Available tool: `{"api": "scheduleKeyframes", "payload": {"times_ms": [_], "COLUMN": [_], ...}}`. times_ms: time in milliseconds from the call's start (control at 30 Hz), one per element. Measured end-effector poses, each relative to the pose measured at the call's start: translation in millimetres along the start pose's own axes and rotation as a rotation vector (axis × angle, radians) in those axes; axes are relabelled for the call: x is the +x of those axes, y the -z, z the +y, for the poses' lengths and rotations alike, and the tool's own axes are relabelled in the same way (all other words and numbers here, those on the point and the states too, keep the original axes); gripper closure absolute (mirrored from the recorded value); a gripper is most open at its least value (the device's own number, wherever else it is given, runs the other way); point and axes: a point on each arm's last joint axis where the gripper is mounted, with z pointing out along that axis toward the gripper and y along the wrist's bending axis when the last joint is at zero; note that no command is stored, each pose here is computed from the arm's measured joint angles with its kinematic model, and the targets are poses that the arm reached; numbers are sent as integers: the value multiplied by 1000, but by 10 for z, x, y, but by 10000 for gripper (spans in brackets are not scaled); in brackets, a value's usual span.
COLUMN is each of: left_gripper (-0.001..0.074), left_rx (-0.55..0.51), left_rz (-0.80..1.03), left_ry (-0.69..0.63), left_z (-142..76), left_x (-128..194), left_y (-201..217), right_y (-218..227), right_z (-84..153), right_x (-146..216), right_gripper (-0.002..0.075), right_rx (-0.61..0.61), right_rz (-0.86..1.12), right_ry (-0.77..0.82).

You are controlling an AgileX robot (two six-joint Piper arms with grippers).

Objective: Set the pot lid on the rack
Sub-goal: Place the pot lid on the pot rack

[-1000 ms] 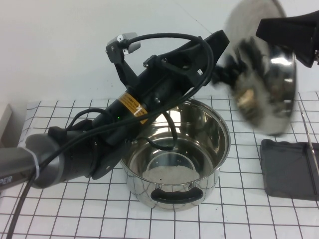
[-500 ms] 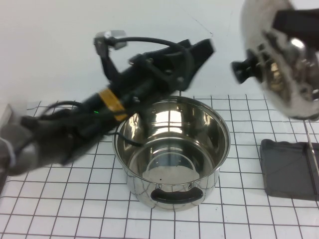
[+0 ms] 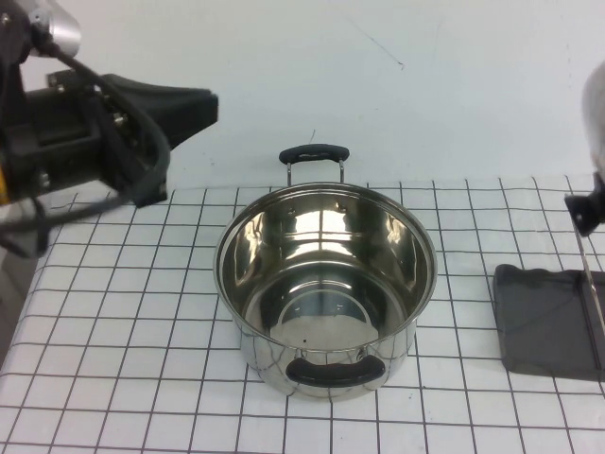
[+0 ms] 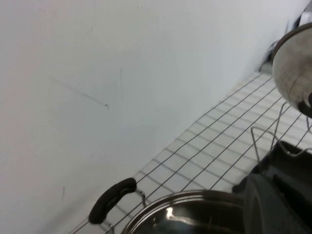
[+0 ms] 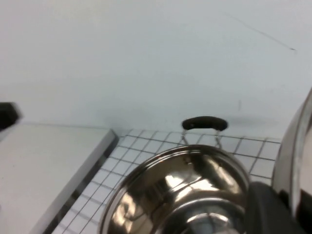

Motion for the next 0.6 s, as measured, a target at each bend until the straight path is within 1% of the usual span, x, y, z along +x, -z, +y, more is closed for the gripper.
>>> {"api": "scheduleKeyframes", "payload": {"times_ms": [100, 267, 433, 600], "left_gripper": [734, 735, 735, 736], "left_rx": [-45, -60, -62, -49], "left_rz": [58, 50, 39, 46], "left_ry": [-75, -111, -113, -106], "left_z": [-193, -414, -538, -604], "left_x": [-121, -246, -214, -145], "left_y": [173, 371, 471, 511], "right_y": [-50, -112, -204, -301], "right_z": [-123, -265, -410, -537], "right_x": [133, 221, 279, 347], "right_gripper": [706, 706, 706, 706], "right_rx": [28, 58, 89, 99], "right_rz": [-44, -101, -84, -46], "right_ry": [-23, -27, -42, -71]}}
